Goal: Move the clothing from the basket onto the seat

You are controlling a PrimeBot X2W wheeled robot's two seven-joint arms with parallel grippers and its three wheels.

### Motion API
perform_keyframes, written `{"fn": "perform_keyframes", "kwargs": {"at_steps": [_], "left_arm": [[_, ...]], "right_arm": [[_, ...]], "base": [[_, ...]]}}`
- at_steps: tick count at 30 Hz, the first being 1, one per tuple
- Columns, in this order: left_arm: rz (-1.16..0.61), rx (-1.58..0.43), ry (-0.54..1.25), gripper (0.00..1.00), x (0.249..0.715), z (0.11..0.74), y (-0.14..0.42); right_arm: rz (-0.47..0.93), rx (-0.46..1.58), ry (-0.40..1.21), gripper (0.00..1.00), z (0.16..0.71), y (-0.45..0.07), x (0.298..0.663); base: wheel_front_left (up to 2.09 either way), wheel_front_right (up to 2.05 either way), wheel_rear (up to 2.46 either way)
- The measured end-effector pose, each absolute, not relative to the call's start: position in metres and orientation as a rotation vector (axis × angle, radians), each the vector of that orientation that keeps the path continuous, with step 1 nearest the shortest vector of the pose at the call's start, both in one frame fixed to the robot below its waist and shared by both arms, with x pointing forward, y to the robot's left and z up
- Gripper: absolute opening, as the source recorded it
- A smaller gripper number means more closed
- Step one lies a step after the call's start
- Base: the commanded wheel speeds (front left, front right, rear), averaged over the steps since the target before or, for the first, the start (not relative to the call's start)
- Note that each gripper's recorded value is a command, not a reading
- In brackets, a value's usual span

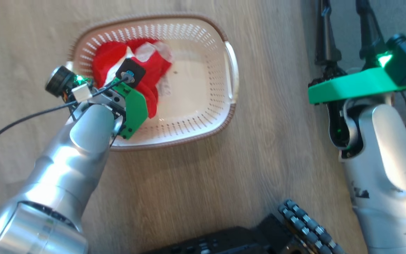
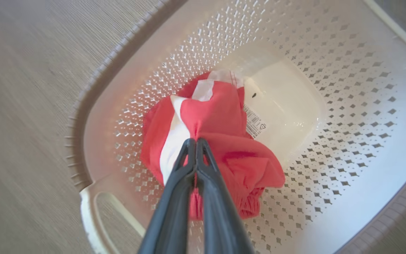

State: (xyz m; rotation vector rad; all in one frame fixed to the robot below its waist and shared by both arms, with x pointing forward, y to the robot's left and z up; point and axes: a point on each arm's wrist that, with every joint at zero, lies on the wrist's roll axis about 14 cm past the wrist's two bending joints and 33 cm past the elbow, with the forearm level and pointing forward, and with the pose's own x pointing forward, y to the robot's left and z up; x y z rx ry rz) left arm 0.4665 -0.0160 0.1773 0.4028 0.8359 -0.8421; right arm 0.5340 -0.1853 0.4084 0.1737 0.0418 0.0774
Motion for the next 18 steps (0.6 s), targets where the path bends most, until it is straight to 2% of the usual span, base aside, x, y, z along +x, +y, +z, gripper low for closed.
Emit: {"fn": "perform_keyframes", "kwargs": {"at_steps": [5, 18], "left_arm": [[-0.799, 0.331, 0.747, 0.00, 0.473, 0.215, -0.013], [-0.698, 0.146, 0.564, 0.00, 0.453, 0.309, -0.013]], "right_arm": [[0.099, 0.171, 0.016, 1.00, 0.426, -0.176, 0.528], [0.152, 0.166, -0.059, 1.00, 0.481, -0.154, 0.501]], "base": [[0.00, 0.00, 0.00], [0.00, 0.00, 0.00]]}}
